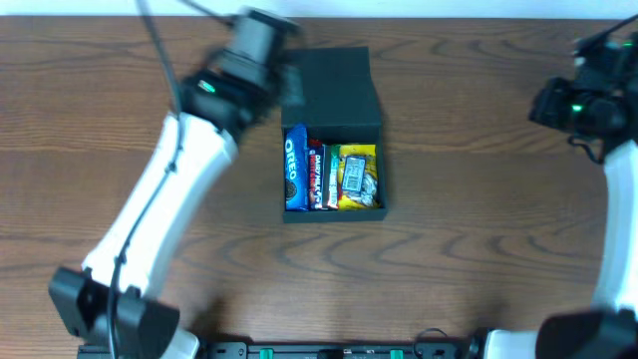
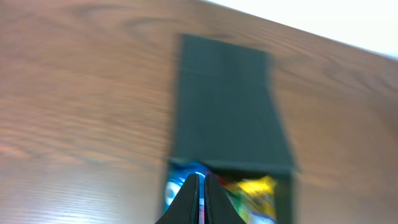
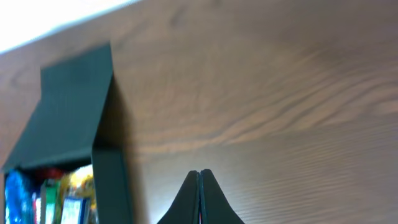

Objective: Pack container
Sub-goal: 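Raise both grippers to the box lid's top corners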

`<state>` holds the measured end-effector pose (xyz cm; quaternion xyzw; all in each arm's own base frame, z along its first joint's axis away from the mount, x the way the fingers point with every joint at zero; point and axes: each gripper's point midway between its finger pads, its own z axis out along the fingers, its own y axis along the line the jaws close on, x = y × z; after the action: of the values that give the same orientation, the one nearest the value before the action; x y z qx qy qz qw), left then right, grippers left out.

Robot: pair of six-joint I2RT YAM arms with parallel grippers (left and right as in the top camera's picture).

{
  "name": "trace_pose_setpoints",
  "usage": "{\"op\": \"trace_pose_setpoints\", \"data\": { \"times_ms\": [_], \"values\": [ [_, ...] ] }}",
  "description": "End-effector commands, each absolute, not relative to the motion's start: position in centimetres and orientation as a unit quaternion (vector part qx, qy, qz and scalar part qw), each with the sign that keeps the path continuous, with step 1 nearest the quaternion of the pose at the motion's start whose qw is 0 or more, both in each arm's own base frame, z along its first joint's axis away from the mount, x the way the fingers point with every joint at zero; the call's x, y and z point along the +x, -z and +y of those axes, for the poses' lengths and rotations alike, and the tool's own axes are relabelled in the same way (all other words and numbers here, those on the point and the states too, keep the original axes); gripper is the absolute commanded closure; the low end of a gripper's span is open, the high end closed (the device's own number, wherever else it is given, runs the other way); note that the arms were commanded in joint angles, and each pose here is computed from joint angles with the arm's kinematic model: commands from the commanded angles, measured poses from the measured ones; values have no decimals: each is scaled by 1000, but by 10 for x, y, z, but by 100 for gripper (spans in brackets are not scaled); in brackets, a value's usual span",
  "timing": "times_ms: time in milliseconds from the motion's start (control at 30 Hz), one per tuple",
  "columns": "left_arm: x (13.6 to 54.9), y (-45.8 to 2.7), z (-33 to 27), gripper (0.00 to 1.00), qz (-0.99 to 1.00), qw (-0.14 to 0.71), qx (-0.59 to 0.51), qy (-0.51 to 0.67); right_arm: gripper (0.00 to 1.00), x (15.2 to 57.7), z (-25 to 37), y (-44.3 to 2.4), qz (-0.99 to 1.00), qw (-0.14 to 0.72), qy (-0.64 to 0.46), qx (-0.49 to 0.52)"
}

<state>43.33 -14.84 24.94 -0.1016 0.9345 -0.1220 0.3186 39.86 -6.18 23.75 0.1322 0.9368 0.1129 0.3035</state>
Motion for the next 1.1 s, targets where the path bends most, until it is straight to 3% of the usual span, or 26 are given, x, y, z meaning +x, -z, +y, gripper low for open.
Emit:
{"op": "trace_pose_setpoints", "data": {
  "times_ms": [0,167,267,533,867,1067],
  "values": [
    [452,-213,-123,94,940,250,-147,181,98,410,-23,-202,946,252,-182,98],
    [471,-165,-93,94,932,173,-193,252,98,428,38,-156,945,190,-264,47],
    [471,-134,-93,94,938,133,-166,274,98,434,71,-138,934,165,-318,21],
    [475,-53,-114,94,926,34,-217,307,98,452,107,-75,933,114,-339,39],
    [506,-16,-137,94,876,5,-283,391,98,480,129,-20,894,66,-428,118],
    [518,-11,-146,94,860,-15,-294,417,98,500,143,-19,872,51,-473,117]
  ]
}}
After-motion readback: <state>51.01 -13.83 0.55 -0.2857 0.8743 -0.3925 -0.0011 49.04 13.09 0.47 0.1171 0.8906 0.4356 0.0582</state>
